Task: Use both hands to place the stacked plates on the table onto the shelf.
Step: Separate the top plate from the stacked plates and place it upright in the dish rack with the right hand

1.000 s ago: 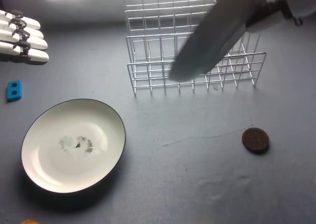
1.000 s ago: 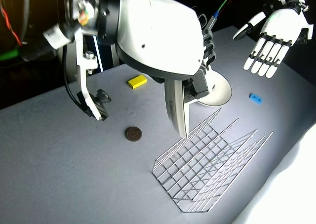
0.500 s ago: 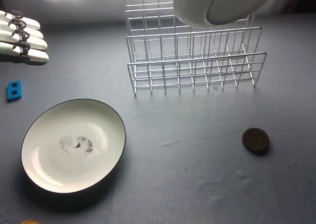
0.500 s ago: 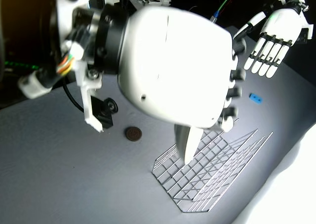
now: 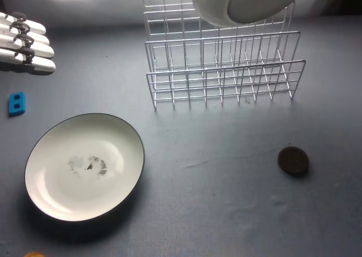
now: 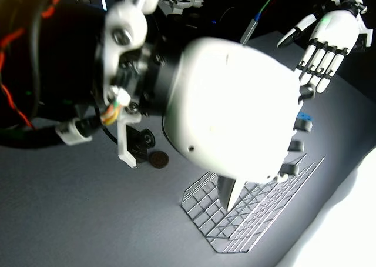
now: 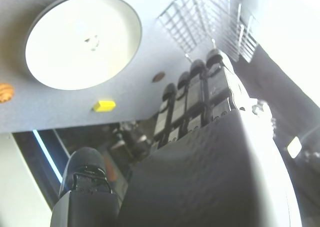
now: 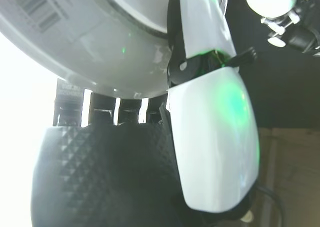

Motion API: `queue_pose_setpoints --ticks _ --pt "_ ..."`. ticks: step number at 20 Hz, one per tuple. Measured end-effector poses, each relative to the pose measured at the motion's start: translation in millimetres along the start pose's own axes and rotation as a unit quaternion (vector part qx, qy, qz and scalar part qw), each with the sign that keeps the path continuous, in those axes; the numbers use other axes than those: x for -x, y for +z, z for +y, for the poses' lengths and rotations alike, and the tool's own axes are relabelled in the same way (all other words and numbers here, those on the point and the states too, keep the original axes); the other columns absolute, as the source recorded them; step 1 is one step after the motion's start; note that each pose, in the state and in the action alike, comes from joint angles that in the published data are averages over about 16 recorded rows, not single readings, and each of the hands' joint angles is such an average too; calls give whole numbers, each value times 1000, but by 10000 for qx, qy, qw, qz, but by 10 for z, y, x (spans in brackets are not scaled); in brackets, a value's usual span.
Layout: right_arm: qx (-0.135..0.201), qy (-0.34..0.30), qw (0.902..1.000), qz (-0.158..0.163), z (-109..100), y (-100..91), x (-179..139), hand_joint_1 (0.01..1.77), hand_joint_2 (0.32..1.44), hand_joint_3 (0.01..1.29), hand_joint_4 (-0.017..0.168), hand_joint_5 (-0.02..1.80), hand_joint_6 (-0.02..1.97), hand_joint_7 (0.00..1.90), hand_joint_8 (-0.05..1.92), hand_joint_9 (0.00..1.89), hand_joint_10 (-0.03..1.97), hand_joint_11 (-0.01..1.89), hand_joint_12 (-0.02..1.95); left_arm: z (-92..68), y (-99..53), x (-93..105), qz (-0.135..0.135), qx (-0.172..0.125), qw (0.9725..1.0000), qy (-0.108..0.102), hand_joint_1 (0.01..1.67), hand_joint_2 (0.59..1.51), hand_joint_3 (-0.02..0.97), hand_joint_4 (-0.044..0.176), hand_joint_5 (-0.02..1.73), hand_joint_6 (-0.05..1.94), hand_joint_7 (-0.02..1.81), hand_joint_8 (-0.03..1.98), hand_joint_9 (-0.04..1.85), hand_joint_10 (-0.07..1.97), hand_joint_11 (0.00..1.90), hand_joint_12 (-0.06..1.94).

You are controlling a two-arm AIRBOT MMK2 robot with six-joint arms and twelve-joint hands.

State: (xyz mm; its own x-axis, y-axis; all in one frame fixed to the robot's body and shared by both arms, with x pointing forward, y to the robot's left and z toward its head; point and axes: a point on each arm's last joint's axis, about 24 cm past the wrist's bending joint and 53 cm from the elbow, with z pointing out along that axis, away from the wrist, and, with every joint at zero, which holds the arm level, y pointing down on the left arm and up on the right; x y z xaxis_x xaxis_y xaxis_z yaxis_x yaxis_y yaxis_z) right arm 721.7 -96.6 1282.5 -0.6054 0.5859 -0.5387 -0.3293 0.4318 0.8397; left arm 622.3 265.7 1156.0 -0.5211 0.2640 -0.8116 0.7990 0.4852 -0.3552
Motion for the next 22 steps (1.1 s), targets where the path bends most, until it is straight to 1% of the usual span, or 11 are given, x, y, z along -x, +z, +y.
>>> queue_pose_setpoints --ticks 3,7,16,18,22 --pt "-116 123 9999 -25 -101 85 2 1332 993 13 3 962 939 1082 766 1181 463 817 1126 0 0 1 0 -1 10000 2 22 1137 15 0 20 20 19 -4 20 16 16 -4" --pt "-270 352 9990 -51 -245 192 -3 1331 993 13 2 963 937 1082 767 1195 382 815 1125 -3 0 6 -6 -4 10000 8 22 1137 15 0 20 20 19 -4 19 16 16 -4" --pt "-610 880 9942 -89 -566 400 -92 1327 992 14 2 964 928 1080 767 1187 420 815 1132 -14 4 16 -12 -23 10000 27 22 1137 15 0 20 20 19 -4 19 15 16 -3" --pt "-688 957 9930 -86 -642 434 -124 1325 992 14 2 964 925 1079 766 1192 392 818 1131 -17 5 17 -13 -27 10000 31 22 1138 15 0 20 20 19 -4 19 16 16 -3" --pt "-822 1030 9913 -56 -774 484 -201 1322 992 14 2 963 921 1078 769 1193 408 825 1135 -23 9 14 -3 -36 10000 37 22 1138 16 0 20 20 19 -4 19 16 17 -3"
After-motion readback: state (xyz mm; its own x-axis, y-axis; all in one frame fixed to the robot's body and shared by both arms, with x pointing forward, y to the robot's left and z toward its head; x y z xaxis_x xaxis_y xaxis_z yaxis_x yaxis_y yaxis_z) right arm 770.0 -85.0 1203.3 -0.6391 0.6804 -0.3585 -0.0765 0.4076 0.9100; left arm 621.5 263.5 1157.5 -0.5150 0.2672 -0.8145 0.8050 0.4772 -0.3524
